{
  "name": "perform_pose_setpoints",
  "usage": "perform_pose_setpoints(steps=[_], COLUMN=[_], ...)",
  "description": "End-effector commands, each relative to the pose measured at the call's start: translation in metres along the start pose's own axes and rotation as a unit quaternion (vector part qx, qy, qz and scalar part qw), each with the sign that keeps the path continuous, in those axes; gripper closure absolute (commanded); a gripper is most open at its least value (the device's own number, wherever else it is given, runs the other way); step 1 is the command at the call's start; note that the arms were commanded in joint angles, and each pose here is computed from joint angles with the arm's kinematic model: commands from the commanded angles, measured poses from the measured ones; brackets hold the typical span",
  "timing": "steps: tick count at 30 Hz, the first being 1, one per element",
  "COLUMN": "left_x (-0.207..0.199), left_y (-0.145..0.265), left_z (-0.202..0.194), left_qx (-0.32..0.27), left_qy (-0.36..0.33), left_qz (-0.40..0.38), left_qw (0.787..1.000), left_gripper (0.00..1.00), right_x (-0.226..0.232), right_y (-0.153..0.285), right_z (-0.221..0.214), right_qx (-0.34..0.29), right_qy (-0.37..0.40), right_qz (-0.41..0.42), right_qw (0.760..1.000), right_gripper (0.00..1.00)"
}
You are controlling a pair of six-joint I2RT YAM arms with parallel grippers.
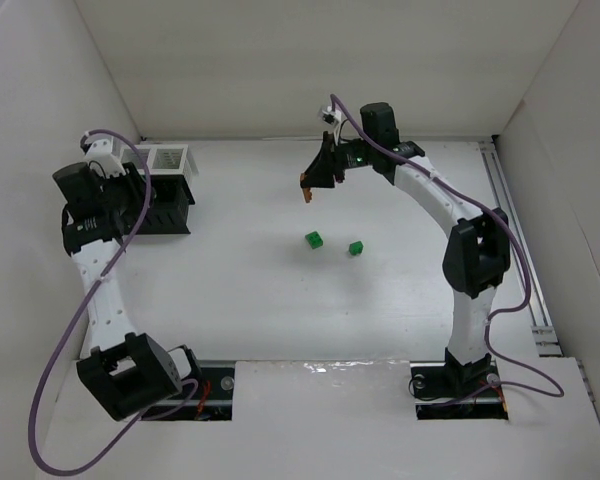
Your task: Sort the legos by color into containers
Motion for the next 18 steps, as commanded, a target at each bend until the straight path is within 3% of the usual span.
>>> perform_pose_setpoints(steps=[1, 18], left_x=[0.009, 0.025], left_y=[0.002, -0.06], left_z=[0.022, 0.03], left_qx=[-0.028, -0.008], left_qy=[-0.003, -0.025], left_qz=[0.033, 0.006], left_qw=[0.999, 1.0], left_gripper=[1.0, 1.0], right_x=[0.018, 0.015], right_y=[0.012, 0.01], right_z=[0.026, 0.03], right_qx=[-0.019, -0.021], right_qy=[0.043, 0.048], right_qz=[-0.004, -0.004], right_qw=[0.999, 0.999], right_gripper=[1.0, 1.0])
Point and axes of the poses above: each gripper's point midway between its finger pads, its own y axis back along the fingers, its own x axis along the line the jaws close on, z = x × y, the point moved 4 cm from there along y, back along the fingers, and after that the axes turned 2 degrees about -y, right-handed, at the moved point
